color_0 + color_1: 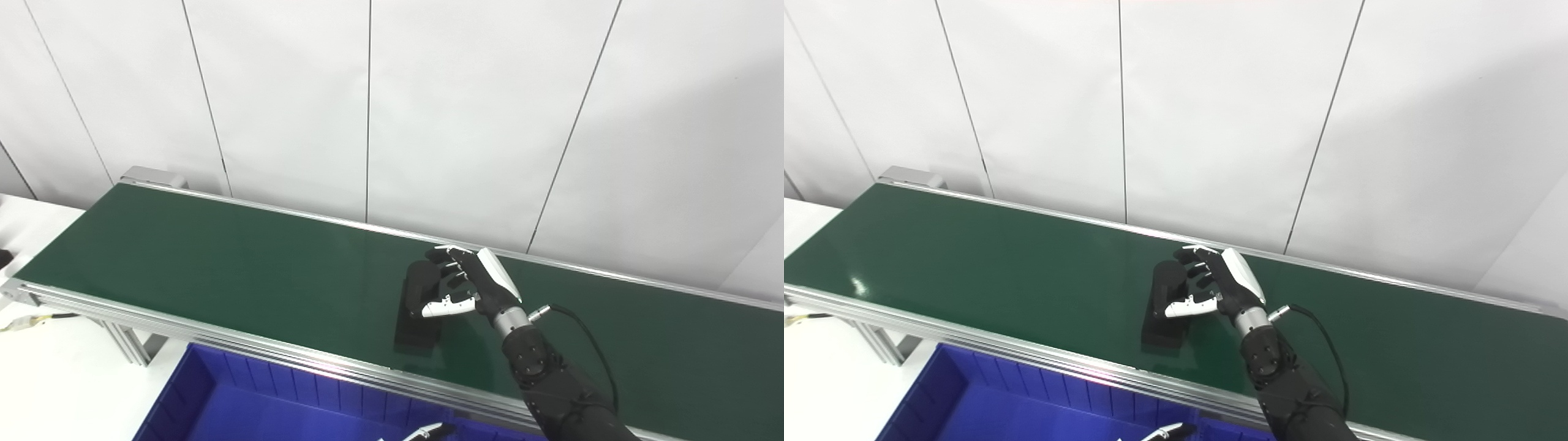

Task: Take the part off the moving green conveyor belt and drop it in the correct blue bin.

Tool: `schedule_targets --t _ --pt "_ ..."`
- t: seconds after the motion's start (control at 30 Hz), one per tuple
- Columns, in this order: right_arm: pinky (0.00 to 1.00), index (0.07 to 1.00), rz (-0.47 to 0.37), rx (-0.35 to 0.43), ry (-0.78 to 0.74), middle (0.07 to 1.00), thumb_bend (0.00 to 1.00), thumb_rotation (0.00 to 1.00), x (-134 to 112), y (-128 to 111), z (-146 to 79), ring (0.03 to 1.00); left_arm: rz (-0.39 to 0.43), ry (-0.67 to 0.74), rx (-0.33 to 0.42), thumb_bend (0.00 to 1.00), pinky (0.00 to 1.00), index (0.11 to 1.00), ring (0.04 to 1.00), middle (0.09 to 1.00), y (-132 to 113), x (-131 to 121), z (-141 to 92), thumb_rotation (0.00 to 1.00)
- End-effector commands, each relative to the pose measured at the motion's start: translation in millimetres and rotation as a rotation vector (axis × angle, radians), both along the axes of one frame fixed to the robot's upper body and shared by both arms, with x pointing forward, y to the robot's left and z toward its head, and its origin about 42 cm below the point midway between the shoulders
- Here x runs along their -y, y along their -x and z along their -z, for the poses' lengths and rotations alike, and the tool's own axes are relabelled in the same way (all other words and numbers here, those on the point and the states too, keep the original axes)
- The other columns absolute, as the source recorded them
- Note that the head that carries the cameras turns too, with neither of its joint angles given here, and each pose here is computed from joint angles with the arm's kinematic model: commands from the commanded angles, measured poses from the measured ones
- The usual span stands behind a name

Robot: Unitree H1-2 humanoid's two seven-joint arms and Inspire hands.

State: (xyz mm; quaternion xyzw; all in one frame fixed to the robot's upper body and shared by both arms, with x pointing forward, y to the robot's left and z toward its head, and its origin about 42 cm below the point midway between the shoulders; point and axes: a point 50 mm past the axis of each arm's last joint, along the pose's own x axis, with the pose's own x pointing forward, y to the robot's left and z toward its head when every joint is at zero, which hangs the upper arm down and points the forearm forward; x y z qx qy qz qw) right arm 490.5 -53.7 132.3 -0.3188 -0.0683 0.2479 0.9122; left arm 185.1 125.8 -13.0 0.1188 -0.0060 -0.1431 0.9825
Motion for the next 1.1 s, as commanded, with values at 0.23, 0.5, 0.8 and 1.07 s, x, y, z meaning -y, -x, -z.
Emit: schedule_targets --t 0.23,0.5,0.8,1.07 --pt "0.39 0.523 -0.021 0.035 -0.044 0.478 0.53 0.01 -9.2 -7.0 -18.0 0.458 0.005 0.023 0.055 0.84 0.83 0.846 0.877 0.879 -3.4 1.5 -8.7 0.91" --pt "0.31 0.526 -0.025 0.048 0.001 0.444 0.52 0.00 -7.1 -7.5 -16.5 0.364 0.006 0.029 0.052 0.85 0.83 0.846 0.880 0.880 -3.2 1.3 -9.3 0.91" --pt "0.32 0.520 -0.025 0.052 0.016 0.452 0.52 0.00 -3.1 -8.6 -16.1 0.375 0.010 0.024 0.047 0.85 0.83 0.850 0.883 0.884 -4.9 0.8 -7.8 0.91" --pt "0.32 0.517 -0.029 0.061 -0.030 0.458 0.52 0.00 14.9 -12.9 -21.9 0.382 0.002 0.024 0.051 0.86 0.84 0.844 0.877 0.880 -8.3 7.2 -7.1 0.91"
